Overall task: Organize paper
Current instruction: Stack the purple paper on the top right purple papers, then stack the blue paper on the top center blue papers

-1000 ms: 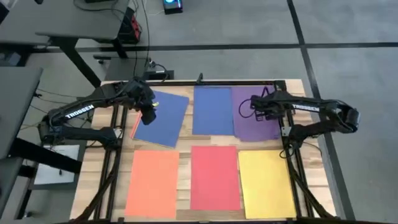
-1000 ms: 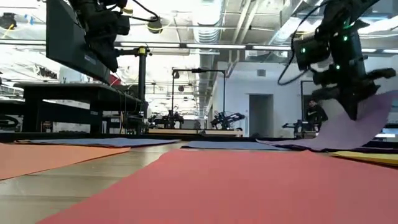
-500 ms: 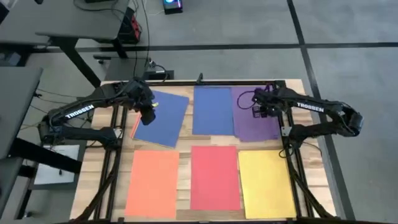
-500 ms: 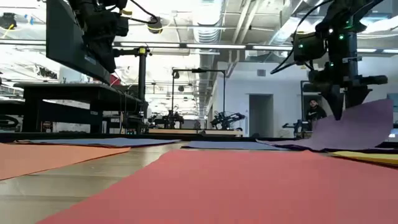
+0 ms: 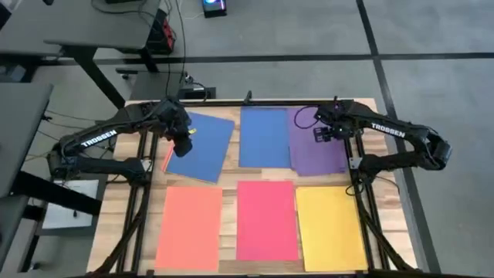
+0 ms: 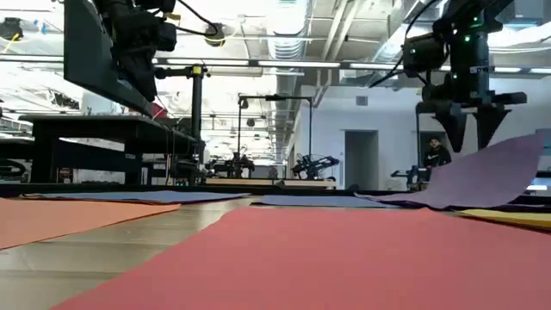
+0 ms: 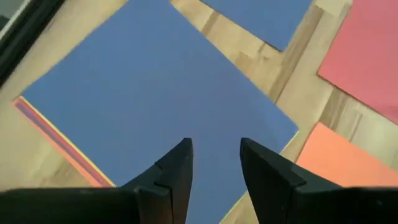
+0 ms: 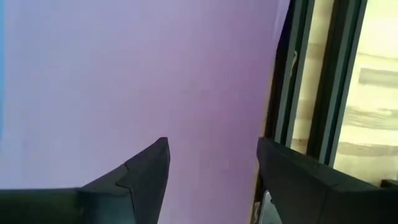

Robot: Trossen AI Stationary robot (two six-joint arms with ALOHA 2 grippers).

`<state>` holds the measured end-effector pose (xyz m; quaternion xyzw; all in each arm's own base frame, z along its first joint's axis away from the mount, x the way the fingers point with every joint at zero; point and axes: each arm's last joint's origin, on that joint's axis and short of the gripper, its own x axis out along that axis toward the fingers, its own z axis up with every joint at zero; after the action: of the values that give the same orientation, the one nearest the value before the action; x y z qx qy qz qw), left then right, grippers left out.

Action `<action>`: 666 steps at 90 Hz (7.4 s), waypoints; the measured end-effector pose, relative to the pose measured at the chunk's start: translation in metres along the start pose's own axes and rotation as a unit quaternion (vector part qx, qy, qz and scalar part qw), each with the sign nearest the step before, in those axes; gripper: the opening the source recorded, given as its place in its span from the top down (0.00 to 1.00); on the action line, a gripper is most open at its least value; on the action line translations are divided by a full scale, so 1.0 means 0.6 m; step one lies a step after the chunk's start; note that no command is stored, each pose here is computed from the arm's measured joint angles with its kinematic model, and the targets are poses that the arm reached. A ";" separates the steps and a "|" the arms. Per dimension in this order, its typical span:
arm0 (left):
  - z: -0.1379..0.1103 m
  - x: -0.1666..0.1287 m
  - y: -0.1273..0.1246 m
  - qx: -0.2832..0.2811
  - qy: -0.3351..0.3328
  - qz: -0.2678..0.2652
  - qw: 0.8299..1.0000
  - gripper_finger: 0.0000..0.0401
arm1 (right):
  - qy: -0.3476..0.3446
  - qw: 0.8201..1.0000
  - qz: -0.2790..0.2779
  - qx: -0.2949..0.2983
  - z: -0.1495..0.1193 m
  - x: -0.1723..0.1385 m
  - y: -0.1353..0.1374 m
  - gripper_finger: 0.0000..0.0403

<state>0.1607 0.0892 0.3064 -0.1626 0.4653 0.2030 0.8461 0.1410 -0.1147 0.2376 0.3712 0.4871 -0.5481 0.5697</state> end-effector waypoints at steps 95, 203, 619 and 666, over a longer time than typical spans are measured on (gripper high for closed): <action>-0.003 0.000 0.005 0.004 0.009 0.023 1.000 0.71 | -0.093 0.962 0.216 -0.142 0.012 0.068 0.310 0.43; -0.022 0.033 0.009 -0.038 0.030 0.031 0.998 0.71 | -0.061 0.926 0.353 -0.120 0.047 -0.007 0.458 0.43; -0.076 0.278 -0.003 -0.042 0.143 -0.062 0.987 0.71 | -0.004 0.890 0.454 0.028 -0.021 0.104 0.598 0.55; -0.075 0.257 -0.004 -0.034 0.150 -0.061 0.986 0.71 | -0.027 0.902 0.431 -0.022 -0.012 0.112 0.589 0.99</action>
<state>0.2039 0.0957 0.1520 -0.2477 0.5687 0.1398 0.7718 0.4834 -0.0818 0.1321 0.5171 0.2762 -0.2482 0.7712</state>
